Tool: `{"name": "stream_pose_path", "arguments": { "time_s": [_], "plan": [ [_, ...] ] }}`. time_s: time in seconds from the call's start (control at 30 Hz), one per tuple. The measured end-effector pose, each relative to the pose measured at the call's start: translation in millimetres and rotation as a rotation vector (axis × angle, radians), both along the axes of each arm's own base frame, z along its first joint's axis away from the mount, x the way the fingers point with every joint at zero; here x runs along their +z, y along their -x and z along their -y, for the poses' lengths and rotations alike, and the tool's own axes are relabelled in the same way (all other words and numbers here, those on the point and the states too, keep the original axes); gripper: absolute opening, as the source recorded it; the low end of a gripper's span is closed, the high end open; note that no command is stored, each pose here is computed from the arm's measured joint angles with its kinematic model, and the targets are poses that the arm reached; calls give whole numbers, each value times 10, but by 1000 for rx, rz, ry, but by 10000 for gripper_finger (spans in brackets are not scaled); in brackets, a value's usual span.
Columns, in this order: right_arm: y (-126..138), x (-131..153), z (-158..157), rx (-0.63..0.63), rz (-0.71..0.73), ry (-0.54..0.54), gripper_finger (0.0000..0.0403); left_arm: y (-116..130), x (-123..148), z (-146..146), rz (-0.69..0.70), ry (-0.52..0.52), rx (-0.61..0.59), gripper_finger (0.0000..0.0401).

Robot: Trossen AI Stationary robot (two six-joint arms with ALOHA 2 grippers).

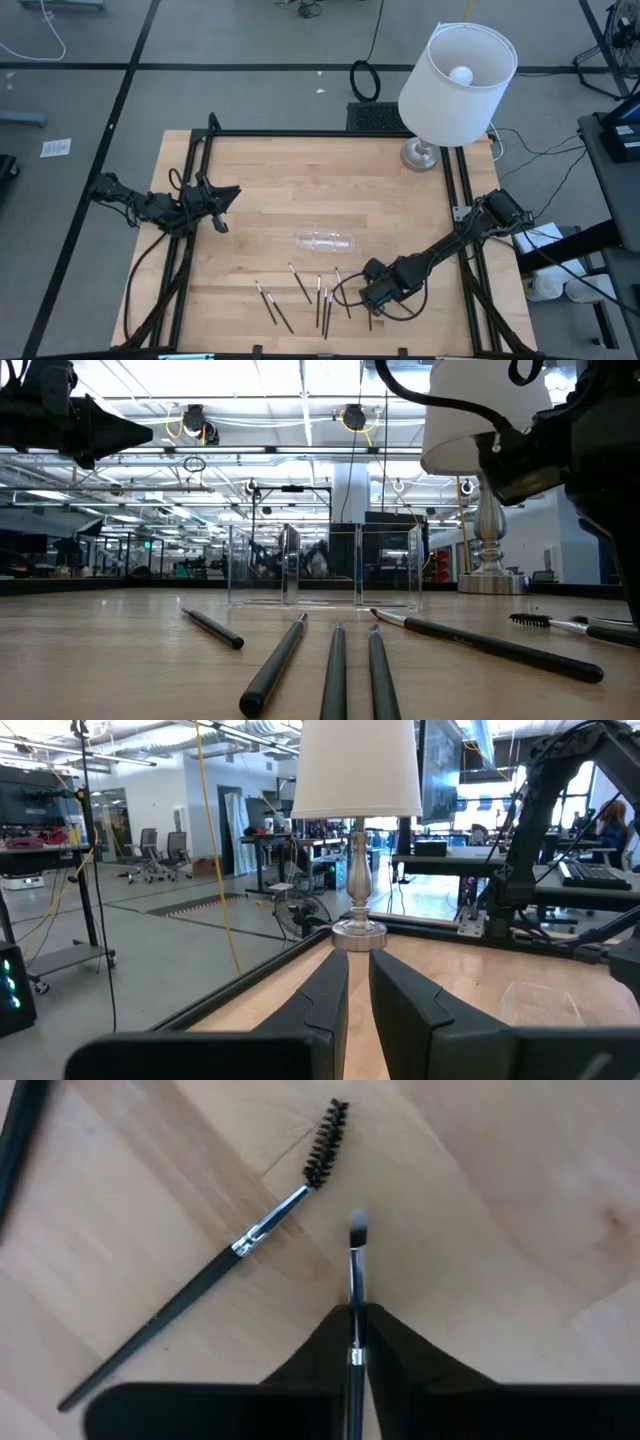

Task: Pick & Place Makeup Supplies
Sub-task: Put the makeup brush into the transparent organizer

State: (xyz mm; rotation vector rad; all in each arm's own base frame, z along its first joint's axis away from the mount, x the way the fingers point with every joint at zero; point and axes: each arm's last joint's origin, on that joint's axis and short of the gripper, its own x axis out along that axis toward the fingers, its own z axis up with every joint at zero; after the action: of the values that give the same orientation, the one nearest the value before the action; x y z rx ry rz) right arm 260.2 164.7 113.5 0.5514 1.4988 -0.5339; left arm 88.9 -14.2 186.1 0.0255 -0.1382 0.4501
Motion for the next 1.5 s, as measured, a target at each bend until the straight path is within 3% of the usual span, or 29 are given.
{"name": "stream_pose_path", "arguments": {
  "time_s": [0.13,0.47,1.03,1.5],
  "plan": [
    [1,0,2,80,1,4,9,0,0,0,0,0,0,51],
    [7,17,-4,106,4,1,20,0,0,0,0,0,0,51],
    [15,287,0,156,105,-53,106,0,0,0,0,0,0,51],
    [64,301,-43,156,85,-68,126,0,0,0,0,0,0,51]
  ]
}}
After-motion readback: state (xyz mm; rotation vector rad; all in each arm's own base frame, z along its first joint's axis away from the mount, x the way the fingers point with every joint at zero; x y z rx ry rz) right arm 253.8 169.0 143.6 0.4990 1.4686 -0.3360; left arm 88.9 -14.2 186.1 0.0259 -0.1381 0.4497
